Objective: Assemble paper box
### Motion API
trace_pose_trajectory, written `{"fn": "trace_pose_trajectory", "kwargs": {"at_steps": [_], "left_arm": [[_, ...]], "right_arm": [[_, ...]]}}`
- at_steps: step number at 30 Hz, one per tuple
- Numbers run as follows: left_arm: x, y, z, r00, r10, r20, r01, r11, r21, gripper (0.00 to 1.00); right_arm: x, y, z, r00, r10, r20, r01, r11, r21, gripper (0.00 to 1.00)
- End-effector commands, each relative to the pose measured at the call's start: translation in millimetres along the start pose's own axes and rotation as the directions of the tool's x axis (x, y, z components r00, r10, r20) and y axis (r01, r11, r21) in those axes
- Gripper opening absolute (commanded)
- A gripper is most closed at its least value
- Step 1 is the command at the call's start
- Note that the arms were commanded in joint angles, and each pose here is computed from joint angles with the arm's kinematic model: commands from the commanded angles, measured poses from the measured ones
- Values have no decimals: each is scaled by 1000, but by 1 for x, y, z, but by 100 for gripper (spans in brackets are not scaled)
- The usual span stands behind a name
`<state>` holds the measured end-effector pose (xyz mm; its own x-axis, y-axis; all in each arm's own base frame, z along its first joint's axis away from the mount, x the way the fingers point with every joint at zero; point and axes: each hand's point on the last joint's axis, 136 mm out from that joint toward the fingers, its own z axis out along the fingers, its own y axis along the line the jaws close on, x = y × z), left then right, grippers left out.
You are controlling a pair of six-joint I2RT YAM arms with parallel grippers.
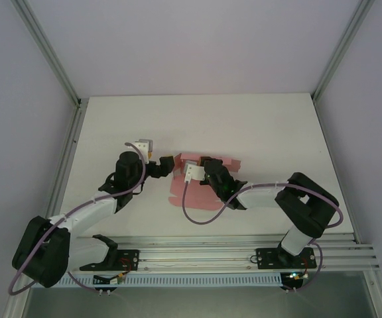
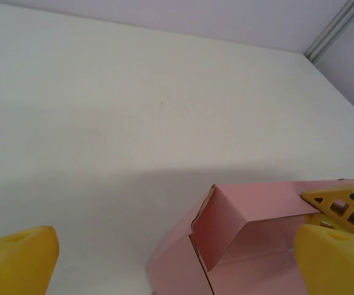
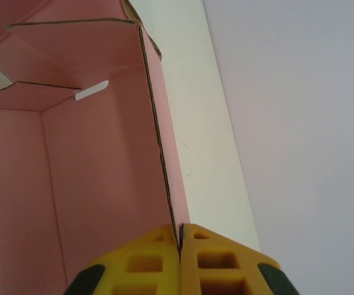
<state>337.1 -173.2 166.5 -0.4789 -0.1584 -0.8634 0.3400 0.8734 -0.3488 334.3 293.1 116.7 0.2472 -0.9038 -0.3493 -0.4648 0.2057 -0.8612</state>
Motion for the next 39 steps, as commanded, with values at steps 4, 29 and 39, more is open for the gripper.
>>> {"fn": "trace_pose_trajectory", "kwargs": {"at_steps": [4, 29, 39], "left_arm": [[30, -16, 7, 992, 71, -104, -58, 990, 126, 86], [60, -3, 48, 969, 146, -202, -145, 989, 20, 0], [63, -5, 43, 952, 222, -209, -219, 975, 38, 0]], "right_arm": [[27, 50, -7, 997, 24, -76, -41, 974, -224, 0], [55, 27, -15, 977, 48, -209, -99, 965, -243, 13], [92, -10, -23, 956, 88, -281, -139, 976, -168, 19]]}}
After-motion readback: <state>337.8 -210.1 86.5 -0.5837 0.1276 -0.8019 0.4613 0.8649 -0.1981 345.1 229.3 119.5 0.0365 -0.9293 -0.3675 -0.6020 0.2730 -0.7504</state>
